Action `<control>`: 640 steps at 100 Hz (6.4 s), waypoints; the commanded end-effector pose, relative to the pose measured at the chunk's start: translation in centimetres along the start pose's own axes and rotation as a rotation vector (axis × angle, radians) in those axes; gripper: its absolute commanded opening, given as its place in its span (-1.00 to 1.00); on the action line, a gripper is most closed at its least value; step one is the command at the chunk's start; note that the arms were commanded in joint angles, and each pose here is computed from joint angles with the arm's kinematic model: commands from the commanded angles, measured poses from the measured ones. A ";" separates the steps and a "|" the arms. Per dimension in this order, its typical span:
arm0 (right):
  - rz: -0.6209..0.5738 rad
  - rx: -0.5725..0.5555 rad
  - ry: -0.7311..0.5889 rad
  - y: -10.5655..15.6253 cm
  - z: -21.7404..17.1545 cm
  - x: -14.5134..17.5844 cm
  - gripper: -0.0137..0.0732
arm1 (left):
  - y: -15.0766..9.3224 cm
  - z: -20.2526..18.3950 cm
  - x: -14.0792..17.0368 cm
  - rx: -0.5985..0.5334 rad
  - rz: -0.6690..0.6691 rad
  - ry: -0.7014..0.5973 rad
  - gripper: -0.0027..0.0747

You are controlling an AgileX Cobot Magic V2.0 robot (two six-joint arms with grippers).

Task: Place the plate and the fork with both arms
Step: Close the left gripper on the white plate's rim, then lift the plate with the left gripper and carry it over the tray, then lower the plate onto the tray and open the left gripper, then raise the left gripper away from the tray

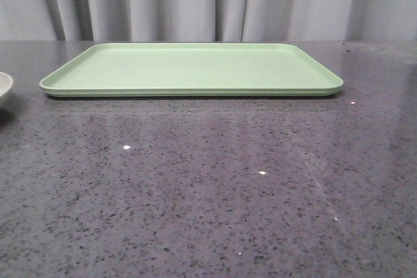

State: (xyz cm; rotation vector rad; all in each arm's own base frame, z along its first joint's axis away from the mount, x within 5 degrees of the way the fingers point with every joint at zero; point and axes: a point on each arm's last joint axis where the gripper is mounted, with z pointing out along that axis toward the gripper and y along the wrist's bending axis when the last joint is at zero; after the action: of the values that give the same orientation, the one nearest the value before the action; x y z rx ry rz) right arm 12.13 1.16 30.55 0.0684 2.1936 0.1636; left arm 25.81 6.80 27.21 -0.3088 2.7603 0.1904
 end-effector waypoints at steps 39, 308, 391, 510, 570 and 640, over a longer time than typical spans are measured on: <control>-0.009 0.000 -0.098 0.1 -0.6 -1.6 0.44 | 0.4 0.2 -1.1 0.003 0.028 0.002 0.01; 0.011 -0.011 -0.051 0.2 -0.6 -1.2 0.44 | -22.7 -4.6 -11.1 0.814 -0.068 -0.199 -0.99; 0.011 -0.011 -0.051 0.2 -0.6 -1.2 0.44 | -24.4 -0.3 -11.4 0.754 -0.082 -0.181 -0.98; 0.025 -0.023 -0.051 0.3 -0.6 -1.2 0.44 | -19.3 -7.5 -9.6 0.608 0.088 -0.372 -0.36; -0.011 -0.033 -0.048 0.6 -0.5 -1.9 0.44 | -8.0 -13.0 3.2 0.457 0.068 -0.614 -0.36; -0.173 -0.266 0.014 9.3 4.3 -13.8 0.44 | -4.5 -13.2 10.9 0.406 0.080 -0.690 -0.36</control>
State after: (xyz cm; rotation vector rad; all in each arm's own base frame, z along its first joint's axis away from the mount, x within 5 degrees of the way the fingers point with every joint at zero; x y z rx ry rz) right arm 22.32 8.11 38.22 -0.2459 2.2601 0.3252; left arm 12.40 -1.95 33.97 0.0048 2.1308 -0.2021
